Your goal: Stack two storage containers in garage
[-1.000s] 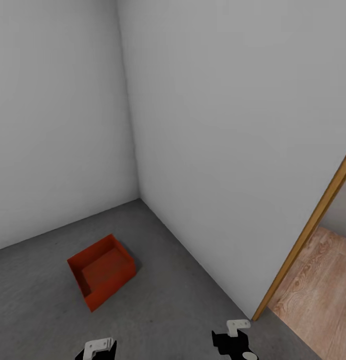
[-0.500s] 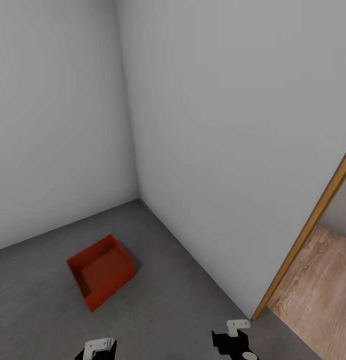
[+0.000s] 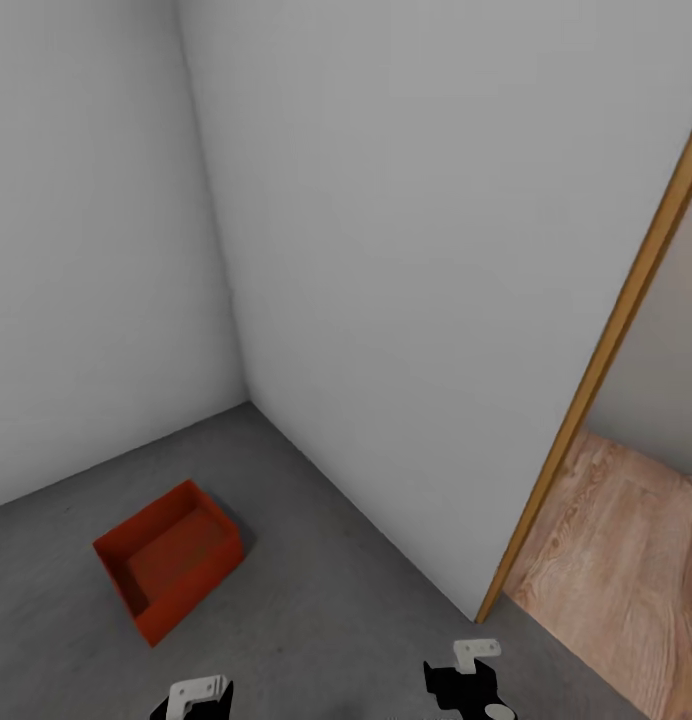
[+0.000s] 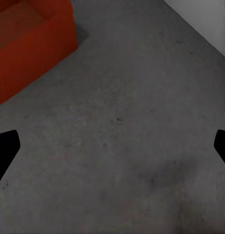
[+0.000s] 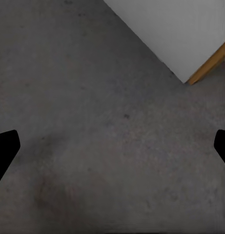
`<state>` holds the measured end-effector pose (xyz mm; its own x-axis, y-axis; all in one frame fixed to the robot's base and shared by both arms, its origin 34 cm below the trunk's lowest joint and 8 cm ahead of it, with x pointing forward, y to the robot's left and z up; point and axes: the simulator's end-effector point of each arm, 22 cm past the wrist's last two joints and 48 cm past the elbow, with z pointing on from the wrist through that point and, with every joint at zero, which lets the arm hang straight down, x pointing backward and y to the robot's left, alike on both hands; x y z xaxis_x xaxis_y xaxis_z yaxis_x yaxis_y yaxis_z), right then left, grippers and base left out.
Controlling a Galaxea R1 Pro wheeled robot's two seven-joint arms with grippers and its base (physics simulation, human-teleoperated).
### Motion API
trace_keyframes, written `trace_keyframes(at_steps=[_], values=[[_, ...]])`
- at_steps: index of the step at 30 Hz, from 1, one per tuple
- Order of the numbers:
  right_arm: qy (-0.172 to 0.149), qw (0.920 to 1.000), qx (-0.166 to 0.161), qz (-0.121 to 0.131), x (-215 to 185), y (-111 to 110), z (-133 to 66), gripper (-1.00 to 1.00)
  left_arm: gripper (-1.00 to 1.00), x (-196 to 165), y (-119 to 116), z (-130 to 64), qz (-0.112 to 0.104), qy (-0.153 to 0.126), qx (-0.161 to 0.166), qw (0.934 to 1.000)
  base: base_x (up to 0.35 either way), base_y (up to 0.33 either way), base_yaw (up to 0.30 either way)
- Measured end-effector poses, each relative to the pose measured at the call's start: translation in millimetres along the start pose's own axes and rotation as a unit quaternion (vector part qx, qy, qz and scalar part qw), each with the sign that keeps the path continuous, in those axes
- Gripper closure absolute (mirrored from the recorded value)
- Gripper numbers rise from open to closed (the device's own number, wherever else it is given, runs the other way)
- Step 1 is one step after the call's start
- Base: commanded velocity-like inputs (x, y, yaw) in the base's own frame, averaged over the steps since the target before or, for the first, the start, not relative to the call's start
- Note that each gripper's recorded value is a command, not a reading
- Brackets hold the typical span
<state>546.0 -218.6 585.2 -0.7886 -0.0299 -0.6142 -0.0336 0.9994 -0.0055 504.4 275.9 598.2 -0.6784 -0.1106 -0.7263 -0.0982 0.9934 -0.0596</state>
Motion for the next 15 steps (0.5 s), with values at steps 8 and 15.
trace_keyframes(at_steps=[8, 15], values=[[0.0, 1.0, 0.0, 0.0, -0.1, 0.0, 0.0, -1.0, -1.0, 0.1, -0.1, 0.0, 0.0, 0.0, 0.0, 1.0, 0.0, 0.0, -0.264], [0.0, 1.0, 0.0, 0.0, -0.1, -0.1, 0.0, -1.0, -1.0, -0.1, -0.1, 0.0, 0.0, 0.0, 0.0, 1.0, 0.0, 0.0, -0.265]])
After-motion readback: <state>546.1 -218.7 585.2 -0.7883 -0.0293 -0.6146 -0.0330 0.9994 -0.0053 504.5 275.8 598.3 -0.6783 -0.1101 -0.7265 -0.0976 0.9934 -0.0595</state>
